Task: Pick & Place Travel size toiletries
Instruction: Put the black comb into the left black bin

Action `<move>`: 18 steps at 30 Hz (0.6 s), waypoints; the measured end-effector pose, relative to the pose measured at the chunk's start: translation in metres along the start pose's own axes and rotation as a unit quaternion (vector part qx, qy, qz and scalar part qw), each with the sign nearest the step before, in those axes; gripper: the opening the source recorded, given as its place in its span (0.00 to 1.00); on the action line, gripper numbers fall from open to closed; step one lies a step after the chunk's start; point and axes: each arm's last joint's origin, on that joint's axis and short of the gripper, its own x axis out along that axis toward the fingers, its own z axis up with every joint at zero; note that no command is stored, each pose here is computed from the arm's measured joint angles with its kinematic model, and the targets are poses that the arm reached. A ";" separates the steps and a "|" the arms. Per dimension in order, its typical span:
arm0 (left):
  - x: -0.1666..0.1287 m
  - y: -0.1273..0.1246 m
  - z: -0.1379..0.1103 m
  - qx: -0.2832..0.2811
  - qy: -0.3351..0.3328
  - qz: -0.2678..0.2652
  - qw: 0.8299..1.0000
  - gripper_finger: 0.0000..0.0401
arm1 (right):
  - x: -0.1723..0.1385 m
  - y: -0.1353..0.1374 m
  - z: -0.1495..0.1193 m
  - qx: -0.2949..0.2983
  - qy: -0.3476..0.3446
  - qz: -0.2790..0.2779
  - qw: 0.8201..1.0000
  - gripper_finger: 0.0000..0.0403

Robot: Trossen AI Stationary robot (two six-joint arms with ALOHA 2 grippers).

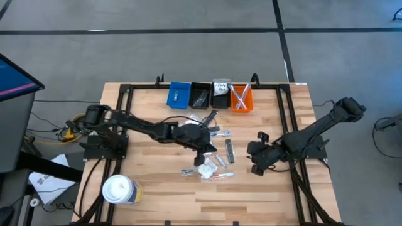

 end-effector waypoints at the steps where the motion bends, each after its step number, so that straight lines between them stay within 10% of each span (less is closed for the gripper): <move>1: 0.008 0.003 -0.003 -0.005 0.011 -0.002 1.000 0.00 | 0.005 0.000 -0.001 -0.005 0.012 -0.011 1.000 0.26; 9: 0.073 0.014 -0.004 0.019 0.071 -0.012 0.997 0.00 | 0.053 0.006 -0.006 -0.045 0.073 -0.090 0.992 0.16; 18: 0.078 -0.017 -0.004 0.150 0.117 0.100 0.976 0.00 | 0.093 0.018 -0.004 -0.074 0.064 -0.097 0.991 0.01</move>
